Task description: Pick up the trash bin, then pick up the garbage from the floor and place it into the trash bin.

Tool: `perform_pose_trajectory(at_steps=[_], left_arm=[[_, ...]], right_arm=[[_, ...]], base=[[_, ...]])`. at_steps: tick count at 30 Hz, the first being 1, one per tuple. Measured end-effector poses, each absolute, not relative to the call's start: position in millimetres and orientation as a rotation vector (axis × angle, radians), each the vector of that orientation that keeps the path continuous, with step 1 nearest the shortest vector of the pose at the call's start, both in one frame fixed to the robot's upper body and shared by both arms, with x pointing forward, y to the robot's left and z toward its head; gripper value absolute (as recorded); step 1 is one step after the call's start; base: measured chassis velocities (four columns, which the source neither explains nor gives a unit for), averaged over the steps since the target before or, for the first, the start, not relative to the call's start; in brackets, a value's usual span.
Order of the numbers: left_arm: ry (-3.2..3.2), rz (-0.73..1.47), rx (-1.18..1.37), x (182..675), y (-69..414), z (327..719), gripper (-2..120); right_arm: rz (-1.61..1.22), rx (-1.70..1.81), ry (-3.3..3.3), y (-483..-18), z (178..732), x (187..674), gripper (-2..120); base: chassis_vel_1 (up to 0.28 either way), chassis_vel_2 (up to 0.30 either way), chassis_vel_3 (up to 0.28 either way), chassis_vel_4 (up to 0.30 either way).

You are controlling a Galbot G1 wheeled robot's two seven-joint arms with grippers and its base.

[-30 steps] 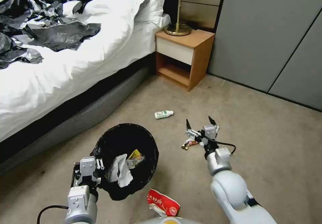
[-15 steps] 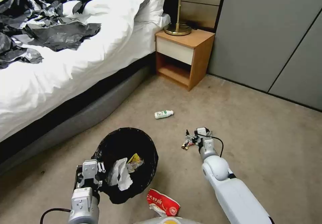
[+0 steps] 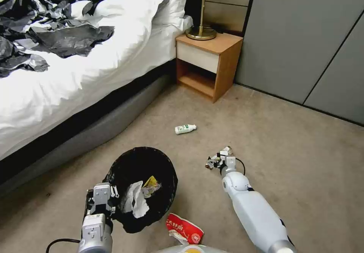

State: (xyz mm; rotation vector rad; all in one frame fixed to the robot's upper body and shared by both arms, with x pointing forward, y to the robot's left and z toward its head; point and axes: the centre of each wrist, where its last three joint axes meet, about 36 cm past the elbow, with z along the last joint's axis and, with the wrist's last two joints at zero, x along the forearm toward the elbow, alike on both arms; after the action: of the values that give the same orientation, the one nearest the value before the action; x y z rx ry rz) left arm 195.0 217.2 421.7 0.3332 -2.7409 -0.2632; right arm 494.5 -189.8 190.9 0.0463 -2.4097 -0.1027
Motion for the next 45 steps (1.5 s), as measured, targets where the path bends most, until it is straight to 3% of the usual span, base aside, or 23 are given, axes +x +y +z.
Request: perform_pose_trajectory(at_steps=[14, 19, 26, 29, 33, 38, 45], left_arm=[[-2.749, -0.264, 0.332, 194.5, 217.6, 423.9, 4], [-2.754, -0.265, 0.329, 194.8, 218.5, 425.1, 4], [-2.757, -0.264, 0.326, 194.9, 218.3, 426.2, 4], [-2.76, -0.263, 0.325, 194.5, 218.3, 427.0, 4], [-2.76, -0.261, 0.323, 194.3, 217.8, 427.0, 4], [-2.765, -0.259, 0.321, 193.7, 216.8, 428.5, 4], [-2.767, -0.264, 0.319, 192.6, 217.1, 429.4, 4]], right_arm=[[-0.182, 0.031, -2.363, -198.5, 184.4, 527.1, 96], [-0.174, 0.009, -2.369, -204.6, 177.7, 523.6, 75], [-0.153, -0.013, -2.37, -211.1, 170.3, 519.6, 55], [-0.14, -0.023, -2.375, -218.8, 166.4, 517.3, 39], [-0.133, -0.028, -2.377, -221.9, 164.8, 515.6, 28], [-0.121, -0.031, -2.384, -225.3, 163.5, 511.9, 6], [-0.116, -0.032, -2.4, -226.3, 164.1, 505.8, 0]], base=[[0.0, 0.0, 0.0, 0.0], [0.0, 0.0, 0.0, 0.0], [0.0, 0.0, 0.0, 0.0], [0.0, 0.0, 0.0, 0.0], [0.0, 0.0, 0.0, 0.0], [0.0, 0.0, 0.0, 0.0], [0.0, 0.0, 0.0, 0.0]])
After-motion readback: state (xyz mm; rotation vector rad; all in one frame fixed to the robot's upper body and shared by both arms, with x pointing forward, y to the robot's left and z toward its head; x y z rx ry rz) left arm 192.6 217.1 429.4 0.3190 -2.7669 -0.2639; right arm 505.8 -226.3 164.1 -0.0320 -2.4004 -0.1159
